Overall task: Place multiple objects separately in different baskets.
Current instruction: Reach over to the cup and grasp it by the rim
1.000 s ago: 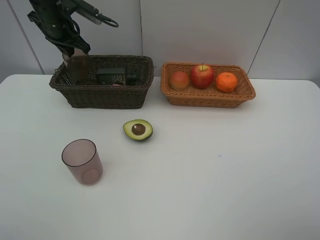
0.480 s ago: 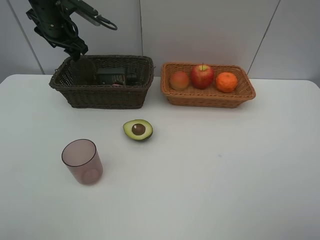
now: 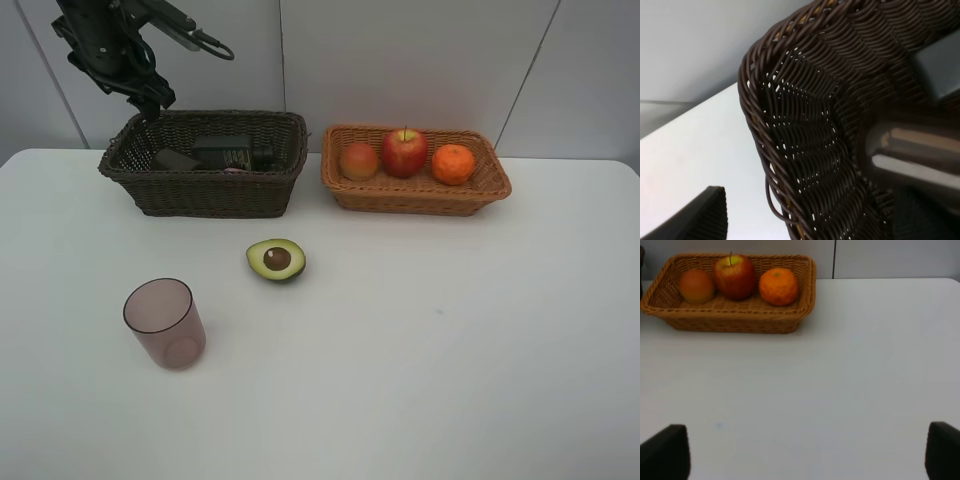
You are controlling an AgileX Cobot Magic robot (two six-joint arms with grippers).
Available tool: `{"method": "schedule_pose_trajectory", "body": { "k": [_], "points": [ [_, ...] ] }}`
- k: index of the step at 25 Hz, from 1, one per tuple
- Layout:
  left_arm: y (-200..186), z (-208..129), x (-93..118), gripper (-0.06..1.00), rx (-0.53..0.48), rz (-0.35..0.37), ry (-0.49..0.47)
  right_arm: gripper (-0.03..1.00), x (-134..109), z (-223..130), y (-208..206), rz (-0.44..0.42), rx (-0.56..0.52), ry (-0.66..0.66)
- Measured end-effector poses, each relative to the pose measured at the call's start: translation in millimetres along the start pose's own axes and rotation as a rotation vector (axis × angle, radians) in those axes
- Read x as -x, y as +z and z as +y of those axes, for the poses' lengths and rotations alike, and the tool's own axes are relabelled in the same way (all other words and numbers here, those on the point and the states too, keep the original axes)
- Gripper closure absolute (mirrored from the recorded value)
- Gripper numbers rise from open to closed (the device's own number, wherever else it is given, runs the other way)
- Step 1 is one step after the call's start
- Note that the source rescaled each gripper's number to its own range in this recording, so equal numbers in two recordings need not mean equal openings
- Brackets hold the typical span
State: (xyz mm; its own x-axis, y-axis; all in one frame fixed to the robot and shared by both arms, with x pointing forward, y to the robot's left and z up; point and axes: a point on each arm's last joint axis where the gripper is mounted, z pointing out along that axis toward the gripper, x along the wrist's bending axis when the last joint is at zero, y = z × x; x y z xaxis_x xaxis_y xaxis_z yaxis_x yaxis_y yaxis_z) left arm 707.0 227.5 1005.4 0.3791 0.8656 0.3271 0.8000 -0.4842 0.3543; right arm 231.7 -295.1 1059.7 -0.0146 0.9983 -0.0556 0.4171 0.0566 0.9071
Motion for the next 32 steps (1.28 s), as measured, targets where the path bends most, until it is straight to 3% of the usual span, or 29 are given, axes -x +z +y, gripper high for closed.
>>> {"method": "schedule_pose_trajectory", "body": {
  "k": [11,21,27,32],
  "points": [
    [-46,1,-5,0.05,0.024,0.008,0.037,-0.03,0,0,0,0.000,0.000,0.000],
    [-114,3,41,0.05,0.009,-0.063,-0.001,-0.03,0,0,0,0.000,0.000,0.000],
    [-159,3,72,0.05,0.065,-0.108,0.000,-0.03,0,0,0,0.000,0.000,0.000],
    [-179,-17,96,0.05,0.059,-0.152,-0.011,-0.03,0,0,0,0.000,0.000,0.000]
  ]
}}
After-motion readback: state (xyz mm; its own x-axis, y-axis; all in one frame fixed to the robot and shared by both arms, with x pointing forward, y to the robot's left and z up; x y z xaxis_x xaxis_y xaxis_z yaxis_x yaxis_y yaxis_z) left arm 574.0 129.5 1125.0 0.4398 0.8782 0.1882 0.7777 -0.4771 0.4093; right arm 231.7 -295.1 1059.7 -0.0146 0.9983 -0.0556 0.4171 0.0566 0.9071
